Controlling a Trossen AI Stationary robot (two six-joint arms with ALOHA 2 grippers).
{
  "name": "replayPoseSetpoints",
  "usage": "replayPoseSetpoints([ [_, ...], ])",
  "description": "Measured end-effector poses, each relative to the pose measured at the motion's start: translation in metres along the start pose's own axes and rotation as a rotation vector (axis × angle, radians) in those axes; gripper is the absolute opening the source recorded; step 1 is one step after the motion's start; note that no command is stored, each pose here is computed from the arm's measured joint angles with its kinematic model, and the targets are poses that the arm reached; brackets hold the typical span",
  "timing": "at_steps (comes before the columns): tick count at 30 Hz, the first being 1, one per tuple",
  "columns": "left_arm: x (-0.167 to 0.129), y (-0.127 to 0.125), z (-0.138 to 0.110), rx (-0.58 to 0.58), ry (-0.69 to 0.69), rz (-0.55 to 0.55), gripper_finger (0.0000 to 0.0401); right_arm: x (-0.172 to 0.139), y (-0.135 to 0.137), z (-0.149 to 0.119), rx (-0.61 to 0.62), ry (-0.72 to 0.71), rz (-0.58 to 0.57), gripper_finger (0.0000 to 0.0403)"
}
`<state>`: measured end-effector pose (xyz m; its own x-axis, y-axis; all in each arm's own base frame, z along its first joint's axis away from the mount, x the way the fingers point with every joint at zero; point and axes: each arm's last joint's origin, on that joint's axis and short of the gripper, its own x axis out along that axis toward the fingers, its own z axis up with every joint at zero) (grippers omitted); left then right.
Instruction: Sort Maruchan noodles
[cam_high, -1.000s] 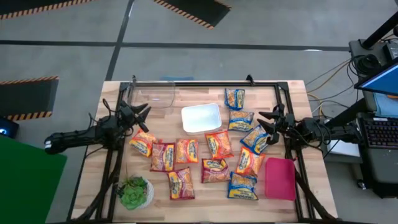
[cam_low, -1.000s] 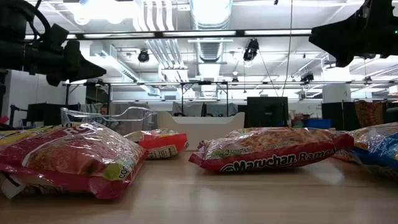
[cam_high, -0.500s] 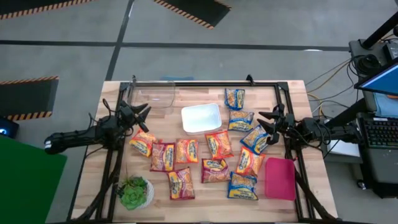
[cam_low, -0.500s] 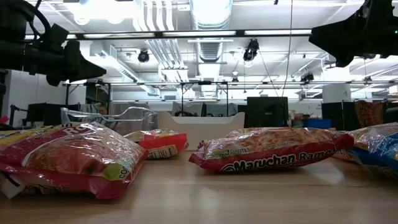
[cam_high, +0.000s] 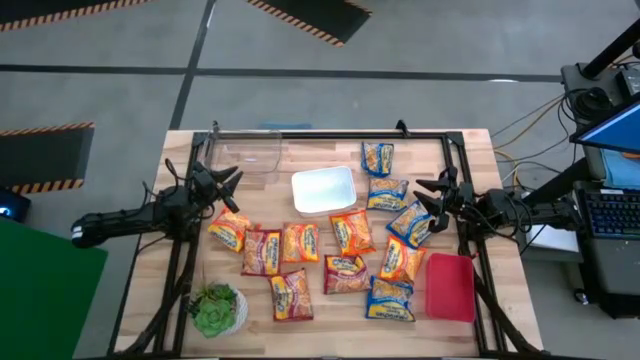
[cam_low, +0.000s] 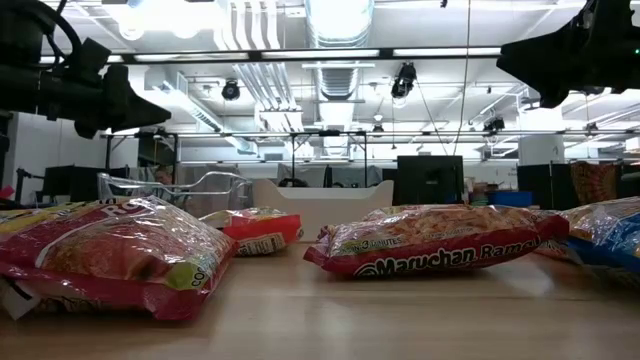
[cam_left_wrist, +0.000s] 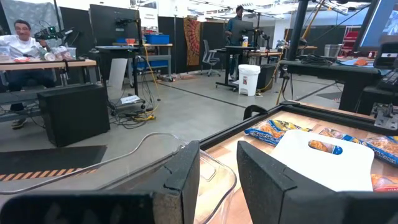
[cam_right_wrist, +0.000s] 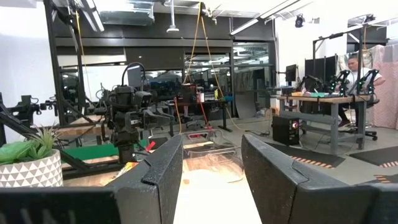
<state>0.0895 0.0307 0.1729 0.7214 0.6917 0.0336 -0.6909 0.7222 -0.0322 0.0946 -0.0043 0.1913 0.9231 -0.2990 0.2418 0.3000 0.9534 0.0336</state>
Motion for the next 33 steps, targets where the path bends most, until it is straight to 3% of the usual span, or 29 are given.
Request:
replayPoseSetpoints([
  [30, 0.0000, 0.0000, 0.0000, 0.000, 0.000, 0.000, 0.0091, 0.0000, 0.0000, 0.0000, 0.000, 0.000, 0.000, 0.0153],
  [33, 0.0000, 0.0000, 0.0012, -0.088, -0.011, -0.001, 0.0091, 0.0000, 0.0000, 0.0000, -0.001, 0.000, 0.000, 0.0153],
])
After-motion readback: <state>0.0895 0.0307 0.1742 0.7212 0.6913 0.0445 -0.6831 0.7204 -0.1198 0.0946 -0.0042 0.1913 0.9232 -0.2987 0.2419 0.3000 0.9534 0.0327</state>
